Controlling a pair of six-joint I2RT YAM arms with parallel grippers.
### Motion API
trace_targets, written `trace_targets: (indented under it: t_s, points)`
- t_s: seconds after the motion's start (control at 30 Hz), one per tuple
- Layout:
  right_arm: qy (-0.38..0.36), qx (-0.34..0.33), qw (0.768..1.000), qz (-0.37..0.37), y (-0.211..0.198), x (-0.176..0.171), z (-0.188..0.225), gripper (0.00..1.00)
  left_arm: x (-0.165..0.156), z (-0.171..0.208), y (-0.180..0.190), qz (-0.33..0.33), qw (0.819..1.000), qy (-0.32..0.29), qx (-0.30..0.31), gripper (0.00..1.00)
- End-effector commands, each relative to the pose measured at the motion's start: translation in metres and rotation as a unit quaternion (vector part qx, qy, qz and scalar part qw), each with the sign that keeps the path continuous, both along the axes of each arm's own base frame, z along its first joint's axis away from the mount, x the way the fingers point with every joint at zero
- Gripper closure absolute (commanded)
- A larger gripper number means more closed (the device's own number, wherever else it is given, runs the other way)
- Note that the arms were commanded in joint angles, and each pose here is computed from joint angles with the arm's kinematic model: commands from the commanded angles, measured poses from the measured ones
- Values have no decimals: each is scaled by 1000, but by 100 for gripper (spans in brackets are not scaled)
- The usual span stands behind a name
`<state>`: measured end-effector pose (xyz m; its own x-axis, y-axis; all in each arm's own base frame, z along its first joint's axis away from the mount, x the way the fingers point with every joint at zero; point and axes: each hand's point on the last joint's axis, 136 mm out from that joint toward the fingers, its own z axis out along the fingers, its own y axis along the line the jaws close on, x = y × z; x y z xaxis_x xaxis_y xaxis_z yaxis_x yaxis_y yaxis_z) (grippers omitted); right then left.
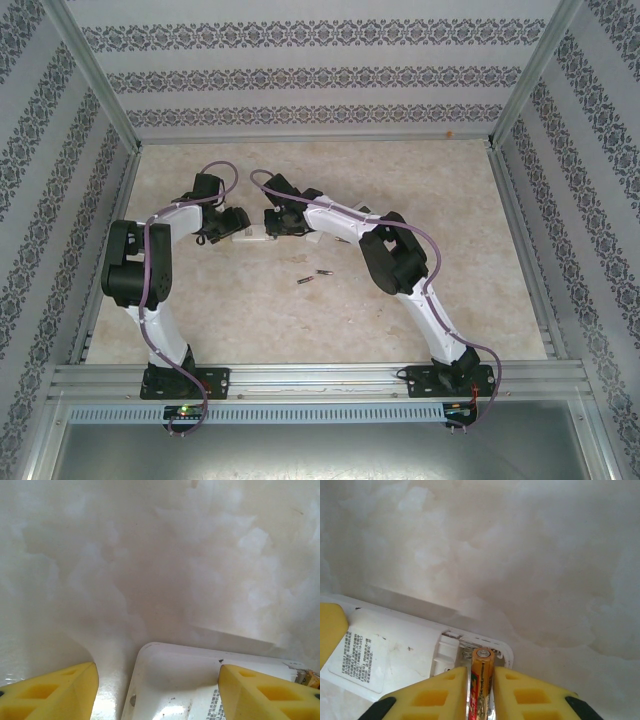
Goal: Load the batteries into the remote control
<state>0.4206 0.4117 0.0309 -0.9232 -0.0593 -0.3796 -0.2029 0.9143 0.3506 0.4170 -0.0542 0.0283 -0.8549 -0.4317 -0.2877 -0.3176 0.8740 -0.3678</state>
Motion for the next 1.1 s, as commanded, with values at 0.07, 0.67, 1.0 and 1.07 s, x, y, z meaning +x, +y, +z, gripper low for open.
trace_targets:
  t_s: [0.07, 0.67, 1.0, 1.07]
  points:
    - [-4, -1, 1000, -12, -7, 4, 24, 72, -23, -15, -11, -13, 999, 36, -16, 34]
    - [-17, 3, 1000, -13, -2, 16, 33, 71, -21, -8, -11, -12, 999, 27, -17, 34]
    - [-15, -31, 999, -18, -13, 16, 17, 73, -20, -5, -13, -13, 999, 23, -21, 35]
    - [-11, -30, 999, -20, -12, 16, 14, 73, -21, -5, -13, -14, 999, 23, -20, 35]
